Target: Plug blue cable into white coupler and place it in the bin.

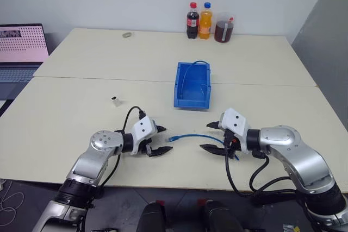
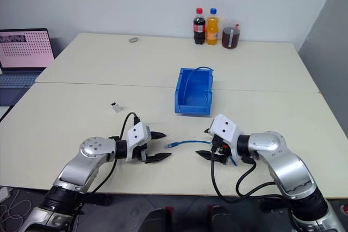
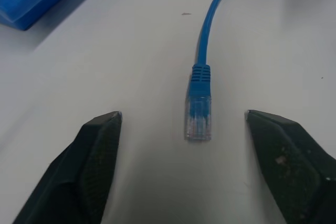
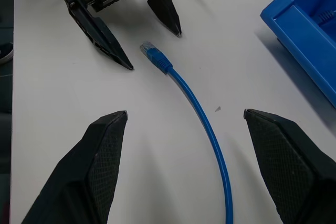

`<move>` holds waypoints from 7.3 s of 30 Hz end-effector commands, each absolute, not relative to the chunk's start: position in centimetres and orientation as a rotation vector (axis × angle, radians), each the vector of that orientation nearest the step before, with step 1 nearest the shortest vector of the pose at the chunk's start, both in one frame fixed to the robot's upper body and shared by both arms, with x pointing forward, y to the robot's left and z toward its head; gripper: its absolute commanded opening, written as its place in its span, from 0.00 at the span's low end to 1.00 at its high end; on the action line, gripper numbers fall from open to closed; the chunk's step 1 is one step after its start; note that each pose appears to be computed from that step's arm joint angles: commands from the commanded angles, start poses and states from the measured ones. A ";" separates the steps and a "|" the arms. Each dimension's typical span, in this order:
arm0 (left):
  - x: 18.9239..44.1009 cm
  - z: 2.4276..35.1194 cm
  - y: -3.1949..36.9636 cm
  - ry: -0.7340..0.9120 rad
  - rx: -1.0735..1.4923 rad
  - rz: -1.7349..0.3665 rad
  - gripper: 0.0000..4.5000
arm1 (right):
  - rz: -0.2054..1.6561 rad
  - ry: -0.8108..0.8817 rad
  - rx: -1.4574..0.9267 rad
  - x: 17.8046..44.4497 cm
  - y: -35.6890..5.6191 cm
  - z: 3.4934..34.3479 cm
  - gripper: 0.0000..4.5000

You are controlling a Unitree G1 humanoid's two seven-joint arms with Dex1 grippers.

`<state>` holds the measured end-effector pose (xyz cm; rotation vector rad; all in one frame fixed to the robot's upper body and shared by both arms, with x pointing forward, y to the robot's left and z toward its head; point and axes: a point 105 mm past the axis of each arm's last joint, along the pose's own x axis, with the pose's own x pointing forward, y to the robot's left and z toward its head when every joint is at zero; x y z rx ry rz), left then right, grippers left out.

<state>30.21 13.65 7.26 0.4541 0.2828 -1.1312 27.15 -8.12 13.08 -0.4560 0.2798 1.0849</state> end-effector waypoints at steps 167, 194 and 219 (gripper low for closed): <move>37.9 8.9 23.6 0.200 -0.047 0.272 0.17 | 1.154 0.109 0.338 27.7 -6.6 18.8 0.01; 30.7 7.8 12.2 0.247 0.380 -1.299 0.17 | 1.126 0.161 0.214 26.2 -7.6 16.7 0.01; 29.6 6.0 11.5 0.286 0.477 -1.465 0.17 | 1.197 0.142 0.019 26.5 -4.9 15.6 0.01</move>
